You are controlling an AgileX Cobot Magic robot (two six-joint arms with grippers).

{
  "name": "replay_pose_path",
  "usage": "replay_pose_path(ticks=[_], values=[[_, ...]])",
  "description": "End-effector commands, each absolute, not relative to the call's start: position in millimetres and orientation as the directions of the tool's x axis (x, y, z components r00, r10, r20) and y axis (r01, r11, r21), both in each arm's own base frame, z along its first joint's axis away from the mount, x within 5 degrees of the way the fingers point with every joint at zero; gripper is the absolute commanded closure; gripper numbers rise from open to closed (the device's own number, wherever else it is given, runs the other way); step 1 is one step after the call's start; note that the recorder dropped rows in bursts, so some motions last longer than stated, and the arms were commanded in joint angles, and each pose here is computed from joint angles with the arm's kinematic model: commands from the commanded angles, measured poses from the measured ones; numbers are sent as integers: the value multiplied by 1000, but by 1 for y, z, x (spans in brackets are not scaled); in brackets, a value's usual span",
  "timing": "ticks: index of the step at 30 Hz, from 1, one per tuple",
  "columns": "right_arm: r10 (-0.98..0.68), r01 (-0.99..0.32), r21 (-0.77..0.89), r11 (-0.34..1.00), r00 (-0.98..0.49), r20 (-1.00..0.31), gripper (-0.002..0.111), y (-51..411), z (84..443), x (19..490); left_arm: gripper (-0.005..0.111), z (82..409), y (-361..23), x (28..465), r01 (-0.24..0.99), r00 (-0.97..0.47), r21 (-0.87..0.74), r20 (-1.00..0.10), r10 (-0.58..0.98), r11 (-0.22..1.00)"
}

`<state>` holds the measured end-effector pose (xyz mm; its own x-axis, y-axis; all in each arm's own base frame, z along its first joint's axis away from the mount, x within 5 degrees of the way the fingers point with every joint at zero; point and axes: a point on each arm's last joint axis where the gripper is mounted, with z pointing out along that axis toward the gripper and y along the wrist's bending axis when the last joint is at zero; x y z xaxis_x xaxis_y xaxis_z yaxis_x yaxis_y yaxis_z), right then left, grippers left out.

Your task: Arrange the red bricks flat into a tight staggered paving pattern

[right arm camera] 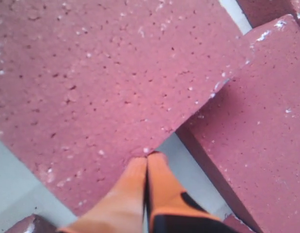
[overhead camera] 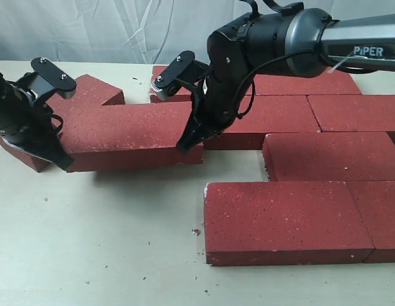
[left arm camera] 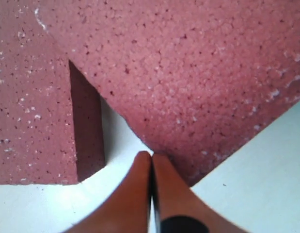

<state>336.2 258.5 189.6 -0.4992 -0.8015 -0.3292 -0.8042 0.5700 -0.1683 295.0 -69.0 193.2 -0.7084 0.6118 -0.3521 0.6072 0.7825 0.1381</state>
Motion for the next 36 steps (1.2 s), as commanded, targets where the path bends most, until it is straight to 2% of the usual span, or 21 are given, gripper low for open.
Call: replay_pose_path(ticks=[1,5,10,17,24,27,32,36], values=[[-766,-801,-130,584,-491,-414,109,272,197,332,107,198,-78,292,611,-714,98,-361,600,786],[-782,-812,-115,573,-500,-373,109,271,196,327,107,196,-76,284,631,-731,67,-279,622,773],[-821,-828,-100,552,-518,-240,109,263,191,318,107,197,-75,288,634,-712,106,-305,632,766],[-830,-832,-152,534,-481,-283,109,266,188,325,107,197,-75,288,632,-716,102,-303,629,768],[-883,-852,-231,470,-455,-115,109,253,175,326,107,195,-73,284,641,-723,91,-261,639,762],[-880,-846,-243,475,-461,-117,109,253,176,327,107,195,-71,282,655,-720,94,-223,657,750],[-880,-846,-244,474,-461,-110,109,252,176,327,107,194,-70,282,656,-719,97,-219,659,748],[-881,-844,-254,473,-451,-143,109,254,176,329,107,196,-72,288,645,-705,128,-281,651,753]])
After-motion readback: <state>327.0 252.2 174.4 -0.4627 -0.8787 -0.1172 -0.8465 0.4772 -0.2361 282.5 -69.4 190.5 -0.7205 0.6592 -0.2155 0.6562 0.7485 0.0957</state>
